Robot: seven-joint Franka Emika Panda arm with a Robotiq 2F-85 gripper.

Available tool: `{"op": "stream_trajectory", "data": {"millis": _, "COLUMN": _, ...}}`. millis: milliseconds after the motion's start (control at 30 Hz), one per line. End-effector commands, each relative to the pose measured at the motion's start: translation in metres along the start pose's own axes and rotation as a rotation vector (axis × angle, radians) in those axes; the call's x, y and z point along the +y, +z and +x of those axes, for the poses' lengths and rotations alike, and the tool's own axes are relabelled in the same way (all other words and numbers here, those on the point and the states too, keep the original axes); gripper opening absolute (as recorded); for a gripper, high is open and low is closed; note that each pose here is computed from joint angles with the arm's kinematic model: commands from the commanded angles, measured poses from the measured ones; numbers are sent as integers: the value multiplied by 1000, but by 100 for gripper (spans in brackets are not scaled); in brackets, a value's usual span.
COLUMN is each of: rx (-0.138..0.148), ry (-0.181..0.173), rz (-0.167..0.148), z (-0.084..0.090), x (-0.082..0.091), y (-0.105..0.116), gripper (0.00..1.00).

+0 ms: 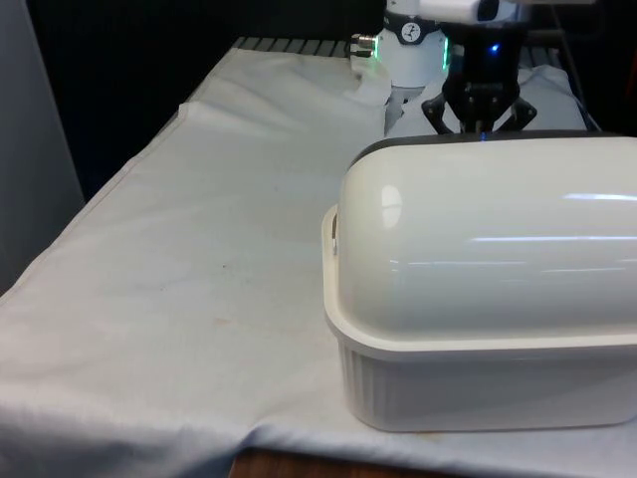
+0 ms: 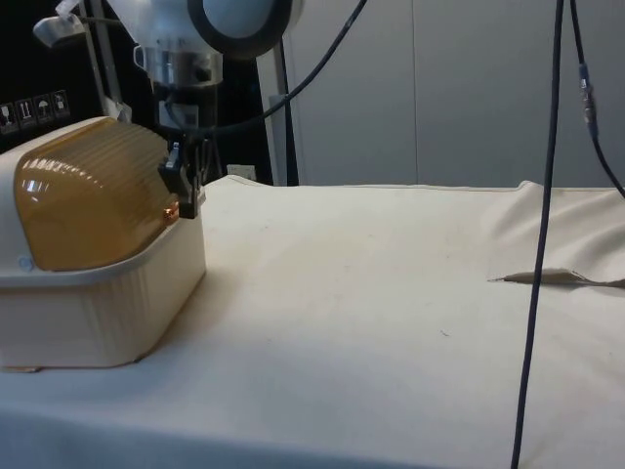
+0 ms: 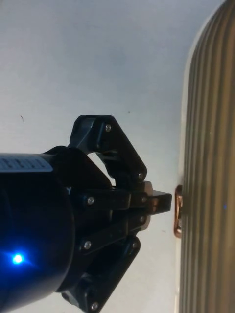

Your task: Open the lid, then close it.

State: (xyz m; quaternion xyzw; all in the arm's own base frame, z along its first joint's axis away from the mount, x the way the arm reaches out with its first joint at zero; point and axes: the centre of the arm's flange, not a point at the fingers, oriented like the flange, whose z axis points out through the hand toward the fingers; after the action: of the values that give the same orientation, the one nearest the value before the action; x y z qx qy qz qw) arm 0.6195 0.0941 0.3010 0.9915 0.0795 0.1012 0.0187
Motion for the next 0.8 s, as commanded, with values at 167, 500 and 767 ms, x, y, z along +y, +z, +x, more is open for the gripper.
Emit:
{"op": "stream_trajectory", "data": {"millis": 167, "rx": -4, "ry": -14, "rz": 12, "z": 1, "x": -13, "y": 1, "gripper": 0}}
{"op": "stream_trajectory", "data": {"millis": 500, "rx": -3, "ry": -28, "rz": 6, "z": 4, "x": -18, "y": 1, "gripper": 0}}
{"op": "stream_trajectory", "data": {"millis": 767, "rx": 3, "ry": -26, "rz": 12, "z": 5, "x": -17, "y": 2, "gripper": 0}}
